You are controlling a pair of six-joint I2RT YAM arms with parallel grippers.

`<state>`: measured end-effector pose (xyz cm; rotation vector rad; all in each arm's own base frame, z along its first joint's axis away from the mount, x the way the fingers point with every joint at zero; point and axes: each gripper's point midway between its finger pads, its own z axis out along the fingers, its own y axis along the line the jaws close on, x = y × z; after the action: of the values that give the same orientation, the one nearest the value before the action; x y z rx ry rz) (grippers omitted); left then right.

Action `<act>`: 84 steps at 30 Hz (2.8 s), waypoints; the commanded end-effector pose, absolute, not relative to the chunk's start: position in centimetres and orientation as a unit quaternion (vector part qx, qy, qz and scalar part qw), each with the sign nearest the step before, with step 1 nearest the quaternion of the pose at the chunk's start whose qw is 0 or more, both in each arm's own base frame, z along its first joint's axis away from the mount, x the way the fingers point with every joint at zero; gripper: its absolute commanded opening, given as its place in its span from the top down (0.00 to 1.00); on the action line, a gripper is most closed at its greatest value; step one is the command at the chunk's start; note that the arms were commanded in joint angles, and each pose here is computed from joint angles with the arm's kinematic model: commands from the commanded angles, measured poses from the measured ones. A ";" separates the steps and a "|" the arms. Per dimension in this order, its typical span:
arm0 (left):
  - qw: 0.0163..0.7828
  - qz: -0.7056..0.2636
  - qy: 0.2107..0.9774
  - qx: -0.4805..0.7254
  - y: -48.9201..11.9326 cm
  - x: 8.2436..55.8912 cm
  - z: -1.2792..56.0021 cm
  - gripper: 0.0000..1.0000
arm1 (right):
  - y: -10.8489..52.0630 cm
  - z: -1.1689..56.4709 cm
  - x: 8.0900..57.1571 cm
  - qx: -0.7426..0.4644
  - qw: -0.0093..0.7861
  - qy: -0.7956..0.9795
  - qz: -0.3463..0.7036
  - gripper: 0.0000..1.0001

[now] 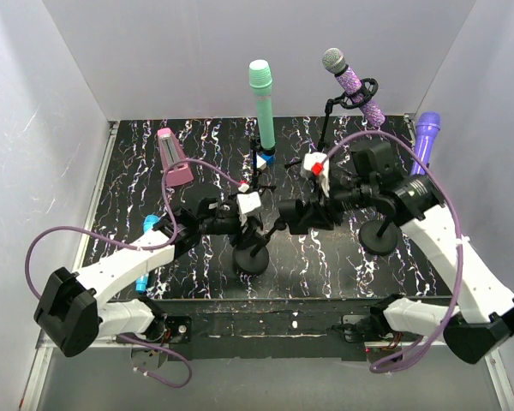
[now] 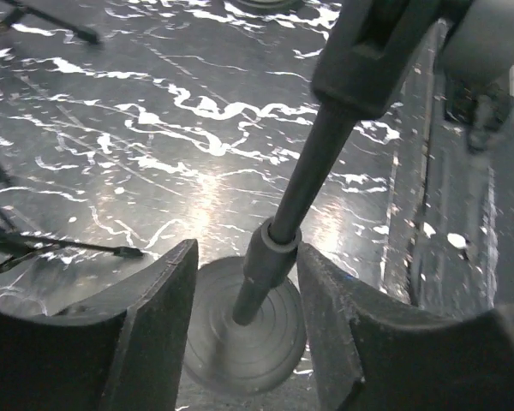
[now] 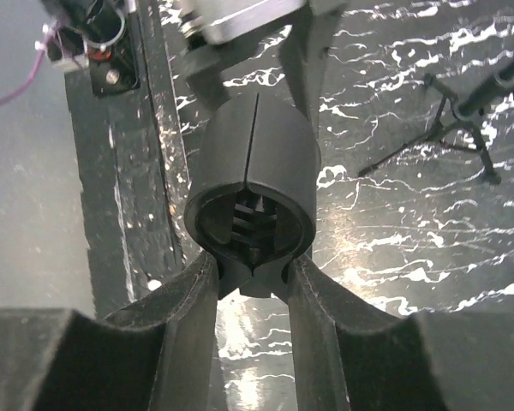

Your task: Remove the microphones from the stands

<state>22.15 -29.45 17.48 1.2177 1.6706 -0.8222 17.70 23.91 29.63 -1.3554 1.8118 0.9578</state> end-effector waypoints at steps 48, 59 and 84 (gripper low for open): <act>0.522 -0.400 0.633 0.409 -29.2 25.2 37.4 0.30 | 26.2 31.5 20.0 -0.512 0.309 0.735 0.320 0.99; 0.441 -0.477 0.659 0.379 -32.3 26.2 32.8 0.37 | 26.0 29.1 19.6 -0.513 0.284 0.746 0.317 0.99; 0.429 -0.410 0.708 0.383 -29.5 26.0 25.4 0.33 | 26.4 21.7 20.1 -0.504 0.217 0.784 0.289 0.99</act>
<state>25.77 -30.37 25.78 0.9441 1.7767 -1.1038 20.70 25.99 23.89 -1.3561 2.1252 0.8005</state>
